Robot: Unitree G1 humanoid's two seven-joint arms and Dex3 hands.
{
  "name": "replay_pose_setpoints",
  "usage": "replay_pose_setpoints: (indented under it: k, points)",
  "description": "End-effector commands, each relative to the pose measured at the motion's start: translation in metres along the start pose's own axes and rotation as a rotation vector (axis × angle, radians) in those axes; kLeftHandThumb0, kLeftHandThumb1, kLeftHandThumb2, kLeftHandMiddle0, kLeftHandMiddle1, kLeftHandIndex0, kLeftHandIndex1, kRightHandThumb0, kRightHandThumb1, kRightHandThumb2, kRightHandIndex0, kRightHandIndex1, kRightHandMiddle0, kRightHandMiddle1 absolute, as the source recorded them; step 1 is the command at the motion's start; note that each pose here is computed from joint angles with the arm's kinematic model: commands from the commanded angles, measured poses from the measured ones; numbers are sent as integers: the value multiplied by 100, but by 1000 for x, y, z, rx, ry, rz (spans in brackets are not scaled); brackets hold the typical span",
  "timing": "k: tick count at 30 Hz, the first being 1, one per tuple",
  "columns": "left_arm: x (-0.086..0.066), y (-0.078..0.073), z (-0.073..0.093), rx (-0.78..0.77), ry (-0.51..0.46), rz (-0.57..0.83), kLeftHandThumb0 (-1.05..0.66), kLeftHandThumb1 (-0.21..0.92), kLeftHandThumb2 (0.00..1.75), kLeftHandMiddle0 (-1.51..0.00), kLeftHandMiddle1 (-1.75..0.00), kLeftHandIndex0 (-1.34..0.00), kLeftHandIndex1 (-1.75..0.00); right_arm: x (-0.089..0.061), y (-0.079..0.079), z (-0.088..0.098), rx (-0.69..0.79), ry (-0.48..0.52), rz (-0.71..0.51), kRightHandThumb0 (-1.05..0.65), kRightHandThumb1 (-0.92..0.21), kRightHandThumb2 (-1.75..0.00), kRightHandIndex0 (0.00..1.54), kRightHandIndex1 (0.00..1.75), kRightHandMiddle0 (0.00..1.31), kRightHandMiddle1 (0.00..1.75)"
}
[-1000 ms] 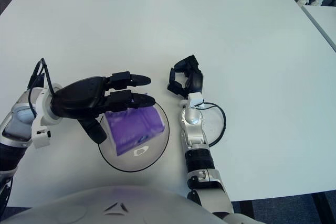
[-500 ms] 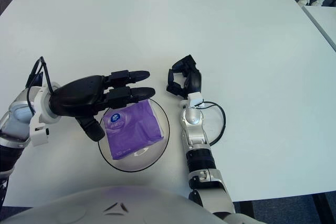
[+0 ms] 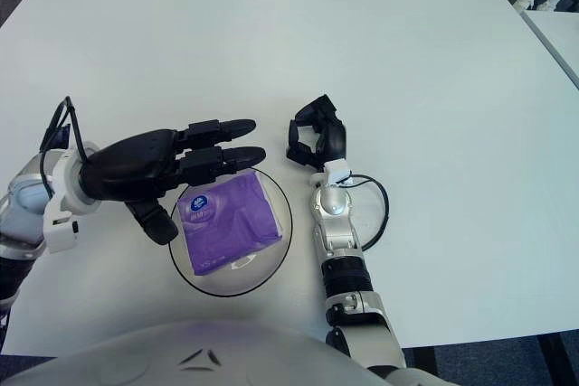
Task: Put the tissue paper into the plate.
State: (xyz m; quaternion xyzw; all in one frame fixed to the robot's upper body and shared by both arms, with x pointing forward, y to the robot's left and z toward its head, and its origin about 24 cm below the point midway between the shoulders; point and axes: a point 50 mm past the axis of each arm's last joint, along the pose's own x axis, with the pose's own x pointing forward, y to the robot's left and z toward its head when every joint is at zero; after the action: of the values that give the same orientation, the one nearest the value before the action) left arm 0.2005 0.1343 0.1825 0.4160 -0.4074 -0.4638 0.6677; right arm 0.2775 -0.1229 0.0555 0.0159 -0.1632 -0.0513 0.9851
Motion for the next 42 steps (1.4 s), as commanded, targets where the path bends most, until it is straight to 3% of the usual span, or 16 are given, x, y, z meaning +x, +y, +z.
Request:
replay_pose_setpoints:
  k: [1, 2, 3, 4, 5, 7, 8, 11, 14, 20, 23, 29, 42]
  points:
    - [-14, -6, -8, -121, 75, 124, -105, 92, 97, 0, 0, 0, 0, -27, -16, -34, -62, 186, -44, -44, -45, -115, 84, 155, 50, 175]
    - [-19, -9, -11, -169, 92, 173, -105, 92, 96, -2, -19, 0, -10, -27, -15, -35, -65, 196, -54, -44, -45, -115, 84, 155, 50, 175]
    - [-29, -15, -17, -243, 128, 301, -104, 92, 96, -1, -54, 0, -27, -27, -15, -35, -67, 203, -70, -44, -45, -116, 84, 155, 50, 175]
    - [-36, -19, -21, -290, 156, 390, -101, 92, 93, -11, -97, 0, -66, -27, -15, -36, -69, 208, -80, -44, -45, -115, 82, 155, 50, 175]
    - [-39, -15, -20, -302, 182, 496, -98, 92, 92, -17, -125, 0, -92, -28, -15, -36, -68, 202, -84, -44, -46, -115, 81, 155, 50, 175]
    - [-38, -10, -19, -306, 213, 673, -92, 92, 88, -28, -149, 0, -123, -28, -14, -35, -62, 180, -77, -43, -46, -114, 79, 154, 49, 175]
    - [-36, -10, -18, -307, 225, 750, -86, 91, 86, -49, -158, -3, -140, -28, -14, -34, -58, 168, -71, -43, -47, -113, 78, 153, 49, 175]
    - [-35, -8, -22, -296, 300, 957, -76, 84, 92, -76, -169, -16, -163, -29, -13, -34, -53, 154, -62, -43, -48, -112, 76, 151, 48, 175]
    - [-36, -5, -27, -306, 360, 1108, -55, 57, 108, -90, -173, -40, -171, -29, -12, -34, -56, 166, -68, -42, -50, -110, 75, 149, 47, 175]
    - [-42, -5, -44, -452, 431, 1282, -49, 34, 131, -113, -174, -60, -174, -29, -12, -35, -49, 181, -89, -42, -52, -107, 71, 147, 45, 175]
    - [-57, -19, -55, -566, 519, 1369, -51, 27, 138, -122, -175, -65, -175, -29, -12, -36, -45, 185, -89, -42, -53, -106, 70, 147, 45, 175]
    - [-67, -35, -66, -652, 640, 1422, -50, 27, 138, -130, -175, -65, -175, -29, -13, -38, -30, 195, -83, -42, -52, -107, 68, 148, 45, 175]
    - [-75, -52, -80, -736, 814, 1380, -47, 34, 130, -127, -175, -59, -175, -28, -12, -38, -44, 178, -81, -42, -51, -109, 70, 150, 46, 175]
